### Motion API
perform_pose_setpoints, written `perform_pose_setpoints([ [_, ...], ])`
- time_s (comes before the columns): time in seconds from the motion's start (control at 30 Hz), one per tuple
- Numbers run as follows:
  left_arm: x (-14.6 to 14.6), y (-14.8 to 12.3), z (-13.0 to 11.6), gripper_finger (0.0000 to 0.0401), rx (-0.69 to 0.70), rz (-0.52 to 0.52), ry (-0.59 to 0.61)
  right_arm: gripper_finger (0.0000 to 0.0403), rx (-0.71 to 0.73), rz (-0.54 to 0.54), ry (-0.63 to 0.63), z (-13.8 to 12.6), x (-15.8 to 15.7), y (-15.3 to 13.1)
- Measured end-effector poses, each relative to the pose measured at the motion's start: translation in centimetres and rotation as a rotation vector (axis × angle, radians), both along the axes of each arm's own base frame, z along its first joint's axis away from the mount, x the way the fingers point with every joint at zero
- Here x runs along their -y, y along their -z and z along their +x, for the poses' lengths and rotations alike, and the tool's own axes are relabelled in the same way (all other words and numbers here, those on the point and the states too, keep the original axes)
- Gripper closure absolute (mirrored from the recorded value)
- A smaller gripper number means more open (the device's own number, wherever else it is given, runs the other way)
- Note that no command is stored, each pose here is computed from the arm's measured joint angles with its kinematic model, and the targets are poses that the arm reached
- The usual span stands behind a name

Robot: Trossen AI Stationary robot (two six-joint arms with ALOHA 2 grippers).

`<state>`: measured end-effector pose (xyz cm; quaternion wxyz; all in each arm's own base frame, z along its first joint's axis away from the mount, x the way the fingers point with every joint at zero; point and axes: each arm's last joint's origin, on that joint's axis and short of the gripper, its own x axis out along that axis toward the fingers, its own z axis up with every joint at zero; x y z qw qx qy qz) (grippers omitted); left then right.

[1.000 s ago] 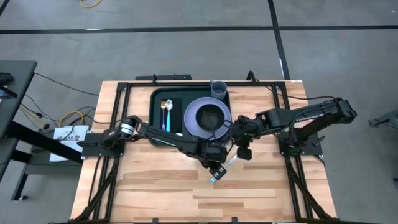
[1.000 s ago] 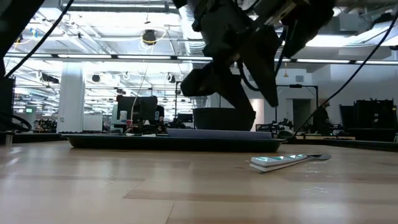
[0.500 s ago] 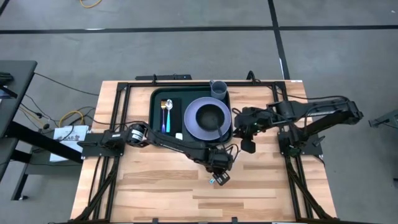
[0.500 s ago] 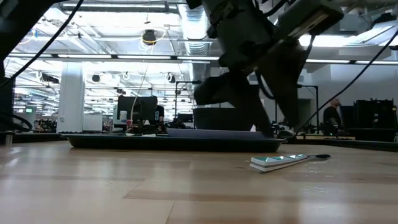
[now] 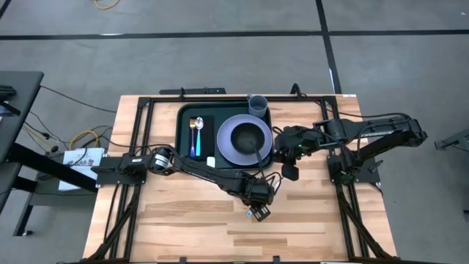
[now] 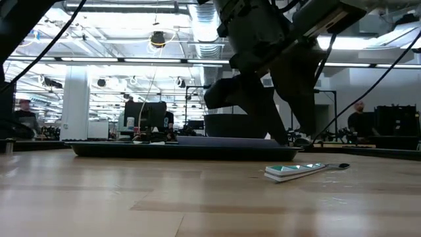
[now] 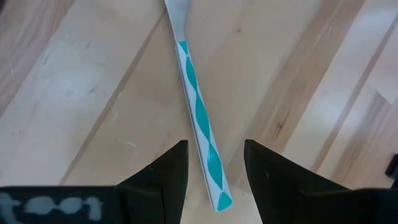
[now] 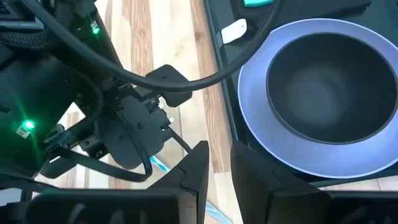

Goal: Set up tray
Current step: Put the knife on the napkin beside the spoon on the serving tray

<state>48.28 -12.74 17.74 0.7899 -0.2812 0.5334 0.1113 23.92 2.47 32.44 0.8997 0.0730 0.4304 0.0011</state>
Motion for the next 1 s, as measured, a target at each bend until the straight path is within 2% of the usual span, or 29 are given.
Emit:
perform_pose_setpoints([
  [0.37, 0.4, 0.4, 0.2, 0.0258, 0.013, 0.015, -0.013, 0.0343, 0.003, 0.001, 0.001, 0.1, 0.0, 0.0],
  [0.53, 1.0, 1.7, 0.3, 0.0258, -0.015, -0.055, 0.008, 0.0343, 0.002, 0.001, 0.001, 0.0, 0.0, 0.0],
  [0.77, 1.4, 1.6, 0.1, 0.0258, -0.033, -0.068, -0.008, 0.0343, -0.004, 0.0, 0.0, 0.0, 0.0, 0.0],
  [1.0, 1.6, 1.6, -0.1, 0.0258, -0.028, -0.005, -0.006, 0.0343, 0.0, -0.001, -0.001, 0.0, 0.0, 0.0],
])
